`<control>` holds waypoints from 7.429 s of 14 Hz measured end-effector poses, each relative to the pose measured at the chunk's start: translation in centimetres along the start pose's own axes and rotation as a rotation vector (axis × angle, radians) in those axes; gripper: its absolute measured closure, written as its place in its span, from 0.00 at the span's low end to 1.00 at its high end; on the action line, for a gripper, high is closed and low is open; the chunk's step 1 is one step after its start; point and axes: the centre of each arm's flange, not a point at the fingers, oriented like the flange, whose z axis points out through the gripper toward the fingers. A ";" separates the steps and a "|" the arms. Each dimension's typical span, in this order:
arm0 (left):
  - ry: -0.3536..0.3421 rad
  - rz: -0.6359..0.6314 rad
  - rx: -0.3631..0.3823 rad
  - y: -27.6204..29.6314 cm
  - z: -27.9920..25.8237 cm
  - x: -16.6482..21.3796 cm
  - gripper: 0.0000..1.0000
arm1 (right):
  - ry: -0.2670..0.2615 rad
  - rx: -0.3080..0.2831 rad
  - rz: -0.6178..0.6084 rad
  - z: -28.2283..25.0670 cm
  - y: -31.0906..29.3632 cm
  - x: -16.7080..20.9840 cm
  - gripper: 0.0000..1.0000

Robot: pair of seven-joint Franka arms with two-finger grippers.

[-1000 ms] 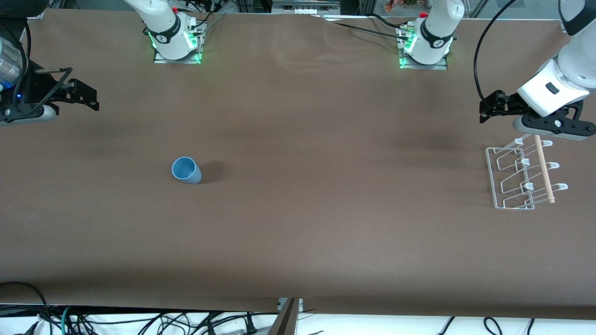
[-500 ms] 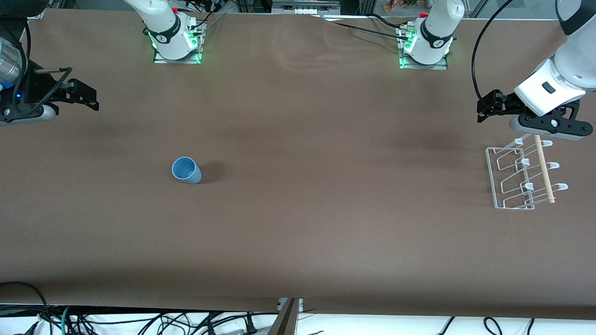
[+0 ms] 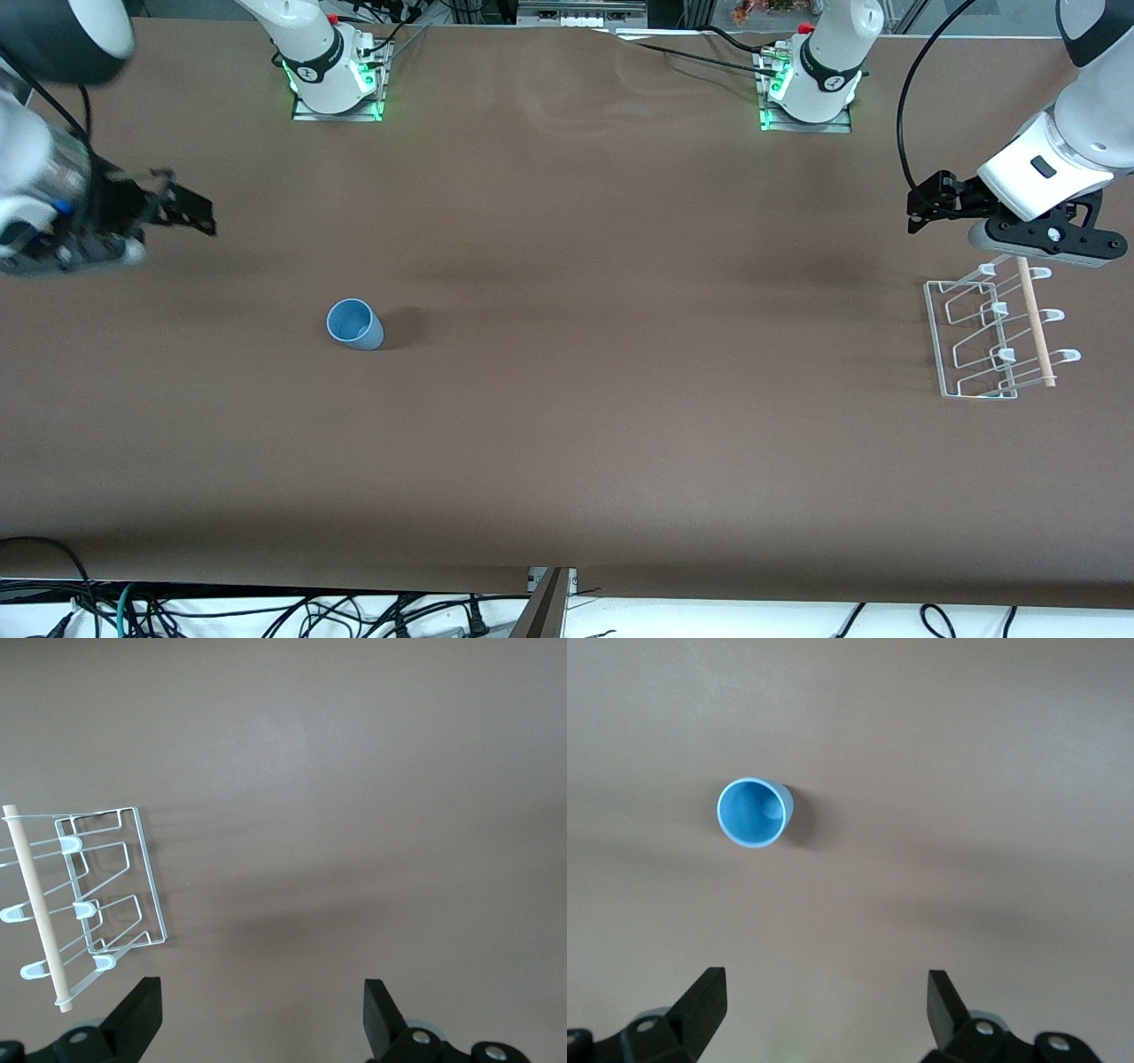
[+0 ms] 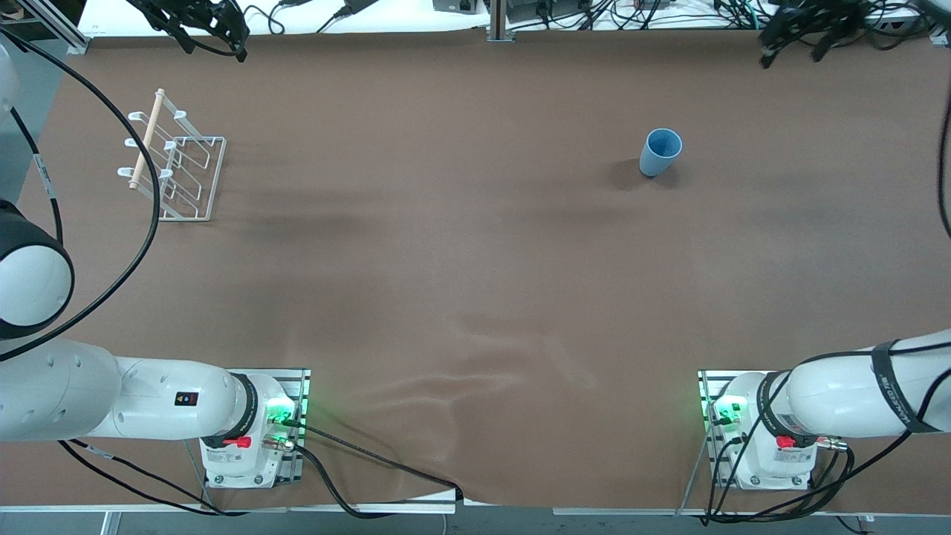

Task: Transfer cup to left arm and place on rack
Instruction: 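Reach the right gripper down to the light-blue cup, then close the right gripper on the cup rim and lift it, then carry the cup toward center while the left gripper approaches it, then grasp the cup body with the left gripper beside the right gripper, then open the right gripper and withdraw it while the left gripper holds the cup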

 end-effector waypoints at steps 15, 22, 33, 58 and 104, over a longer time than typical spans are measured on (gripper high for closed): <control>-0.014 0.000 -0.001 0.0 0.1 -0.1 0.00 | -0.091 0.047 -0.051 23.9 -5.1 7.9 0.02; -0.032 0.000 -0.003 0.0 0.3 -0.3 0.00 | -0.126 0.046 -0.062 26.8 -5.9 8.1 0.52; -0.034 0.000 -0.003 0.1 0.3 -0.4 0.00 | -0.079 0.067 0.019 23.5 -7.8 10.1 0.95; 0.081 0.807 -0.520 15.6 6.0 5.3 0.00 | -0.234 0.747 0.826 1.9 -42.4 6.4 0.95; -0.290 1.177 -0.238 11.5 12.7 4.7 0.23 | 0.035 0.410 0.631 -10.7 -3.1 4.3 0.00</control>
